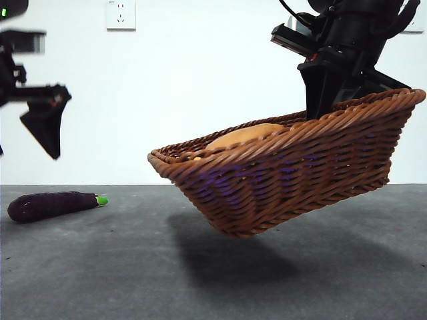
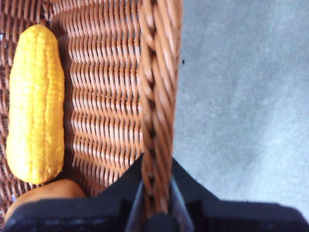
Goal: Help me put the vegetables on the table into the basket
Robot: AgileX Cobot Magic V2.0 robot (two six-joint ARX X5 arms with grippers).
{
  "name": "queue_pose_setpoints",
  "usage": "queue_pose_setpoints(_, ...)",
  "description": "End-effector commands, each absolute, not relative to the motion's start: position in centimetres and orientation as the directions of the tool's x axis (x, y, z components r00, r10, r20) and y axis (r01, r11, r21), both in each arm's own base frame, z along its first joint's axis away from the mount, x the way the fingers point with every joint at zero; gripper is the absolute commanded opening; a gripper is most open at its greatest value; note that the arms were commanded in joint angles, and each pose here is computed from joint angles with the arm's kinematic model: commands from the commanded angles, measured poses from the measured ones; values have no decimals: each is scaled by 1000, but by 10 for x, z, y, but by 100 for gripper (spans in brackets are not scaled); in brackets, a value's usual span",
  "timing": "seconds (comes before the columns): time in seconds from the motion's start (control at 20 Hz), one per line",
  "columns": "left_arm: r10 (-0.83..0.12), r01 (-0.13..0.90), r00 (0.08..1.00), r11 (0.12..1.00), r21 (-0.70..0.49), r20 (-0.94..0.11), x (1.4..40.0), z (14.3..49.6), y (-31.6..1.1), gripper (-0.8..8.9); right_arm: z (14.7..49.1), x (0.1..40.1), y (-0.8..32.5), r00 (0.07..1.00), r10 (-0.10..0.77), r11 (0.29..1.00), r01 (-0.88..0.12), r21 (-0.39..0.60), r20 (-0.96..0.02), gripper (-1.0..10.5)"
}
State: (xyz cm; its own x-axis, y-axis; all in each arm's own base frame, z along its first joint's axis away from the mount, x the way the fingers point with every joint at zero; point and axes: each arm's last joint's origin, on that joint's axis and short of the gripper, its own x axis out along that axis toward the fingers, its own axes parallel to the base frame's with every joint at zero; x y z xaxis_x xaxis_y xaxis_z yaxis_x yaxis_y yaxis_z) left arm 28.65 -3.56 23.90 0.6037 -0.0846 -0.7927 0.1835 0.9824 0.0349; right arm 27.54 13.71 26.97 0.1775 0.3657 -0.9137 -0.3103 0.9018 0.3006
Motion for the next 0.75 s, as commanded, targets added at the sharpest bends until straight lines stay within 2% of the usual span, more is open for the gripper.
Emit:
queue_pose_setpoints(0.05,-89,203,577,978,37,-812,302,218,-28,624,267,275,137,167,371,901,-301,311,-913,-8)
queue_pose_setpoints(0.2,-77,195,541,980,35,-838,317,190,-27,624,267,275,137,165,370,902,-300,311,-914,-8)
queue_pose_setpoints(0.3,-75,185,556,982,35,-828,324,183,-27,611,267,275,137,165,370,902,-300,311,-914,-8)
queue_pose_setpoints(0.4,-71,181,562,983,39,-824,328,179,-27,452,268,275,137,165,370,902,-301,311,-914,-8)
queue_pose_setpoints(0.55,-63,171,529,985,33,-846,330,167,-24,430,268,275,137,169,367,903,-301,307,-915,-8)
queue_pose_setpoints(0.6,-63,168,519,985,30,-853,331,163,-24,357,267,275,137,172,361,905,-301,300,-916,-8)
queue_pose_setpoints(0.75,-62,165,514,986,28,-856,333,159,-24,-8,267,275,137,173,358,906,-301,297,-917,-8)
